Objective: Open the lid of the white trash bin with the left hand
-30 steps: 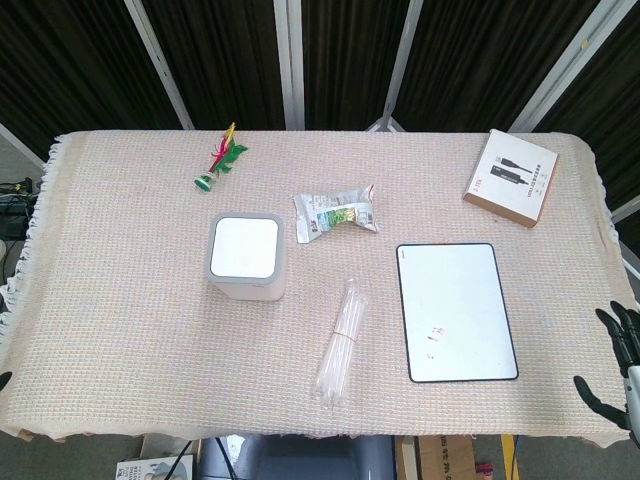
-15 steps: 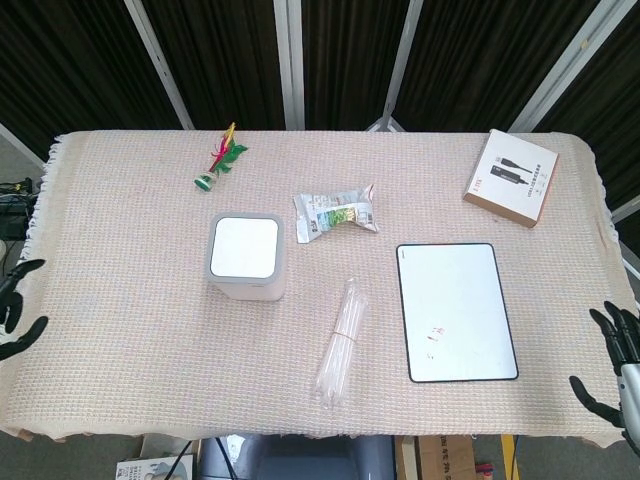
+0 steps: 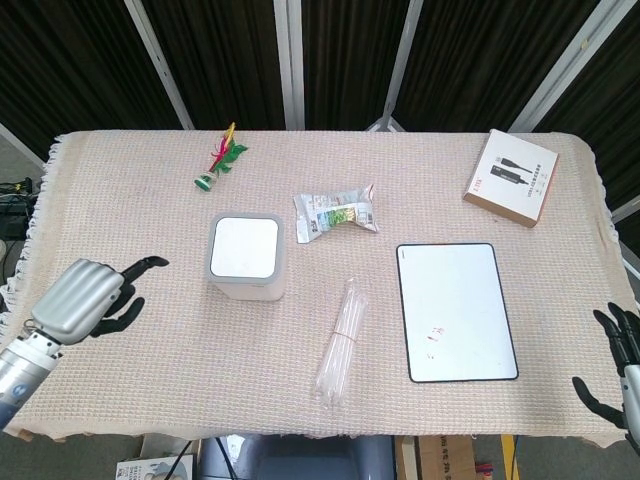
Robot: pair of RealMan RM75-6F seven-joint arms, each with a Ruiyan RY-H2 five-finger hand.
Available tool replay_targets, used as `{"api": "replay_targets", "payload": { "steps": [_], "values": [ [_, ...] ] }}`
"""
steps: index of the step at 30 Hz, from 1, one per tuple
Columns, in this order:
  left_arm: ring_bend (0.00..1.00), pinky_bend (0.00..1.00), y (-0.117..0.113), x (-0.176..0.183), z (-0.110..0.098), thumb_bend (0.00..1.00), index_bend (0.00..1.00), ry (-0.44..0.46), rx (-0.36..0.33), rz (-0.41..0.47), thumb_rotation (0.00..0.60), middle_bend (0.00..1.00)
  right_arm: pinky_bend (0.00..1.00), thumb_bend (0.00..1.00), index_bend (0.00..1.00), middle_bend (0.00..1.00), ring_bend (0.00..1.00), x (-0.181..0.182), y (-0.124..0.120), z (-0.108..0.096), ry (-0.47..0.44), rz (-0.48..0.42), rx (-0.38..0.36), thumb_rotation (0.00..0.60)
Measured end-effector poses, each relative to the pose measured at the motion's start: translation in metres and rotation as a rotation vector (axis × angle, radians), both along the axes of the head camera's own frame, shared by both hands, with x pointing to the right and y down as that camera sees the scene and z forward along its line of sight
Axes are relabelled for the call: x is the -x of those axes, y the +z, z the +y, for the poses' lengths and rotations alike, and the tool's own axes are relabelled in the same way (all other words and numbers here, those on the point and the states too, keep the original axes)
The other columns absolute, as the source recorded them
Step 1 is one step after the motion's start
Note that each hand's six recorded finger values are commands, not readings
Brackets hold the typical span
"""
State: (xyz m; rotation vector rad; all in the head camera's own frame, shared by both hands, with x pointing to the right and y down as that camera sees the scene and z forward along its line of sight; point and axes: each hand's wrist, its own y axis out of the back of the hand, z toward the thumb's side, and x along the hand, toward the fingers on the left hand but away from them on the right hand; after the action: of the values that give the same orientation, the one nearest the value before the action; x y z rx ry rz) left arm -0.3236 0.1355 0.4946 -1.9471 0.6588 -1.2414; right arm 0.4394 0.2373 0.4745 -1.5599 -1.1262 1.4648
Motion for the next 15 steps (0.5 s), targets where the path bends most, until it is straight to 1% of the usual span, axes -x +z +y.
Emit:
{"api": "replay_targets", "payload": {
  "steps": [9,13,15],
  "values": [
    [0.79,0.70,0.021,-0.025,-0.019,0.67,0.23,0.020,0.049,-0.083,0.600,0.89,0.00,0.27,0.12,0.06,0.00,-0.002,0.000,0.000,0.006,0.008,0.004,0.600],
    [0.79,0.70,0.033,-0.037,-0.024,0.67,0.23,0.028,0.068,-0.110,0.600,0.89,0.00,0.27,0.12,0.06,0.00,-0.002,0.001,0.000,0.006,0.012,0.007,0.600],
    [0.79,0.70,0.040,-0.043,-0.025,0.67,0.23,0.027,0.088,-0.115,0.600,0.89,0.00,0.27,0.12,0.06,0.00,-0.002,0.001,0.001,0.005,0.013,0.008,0.600]
  ]
}}
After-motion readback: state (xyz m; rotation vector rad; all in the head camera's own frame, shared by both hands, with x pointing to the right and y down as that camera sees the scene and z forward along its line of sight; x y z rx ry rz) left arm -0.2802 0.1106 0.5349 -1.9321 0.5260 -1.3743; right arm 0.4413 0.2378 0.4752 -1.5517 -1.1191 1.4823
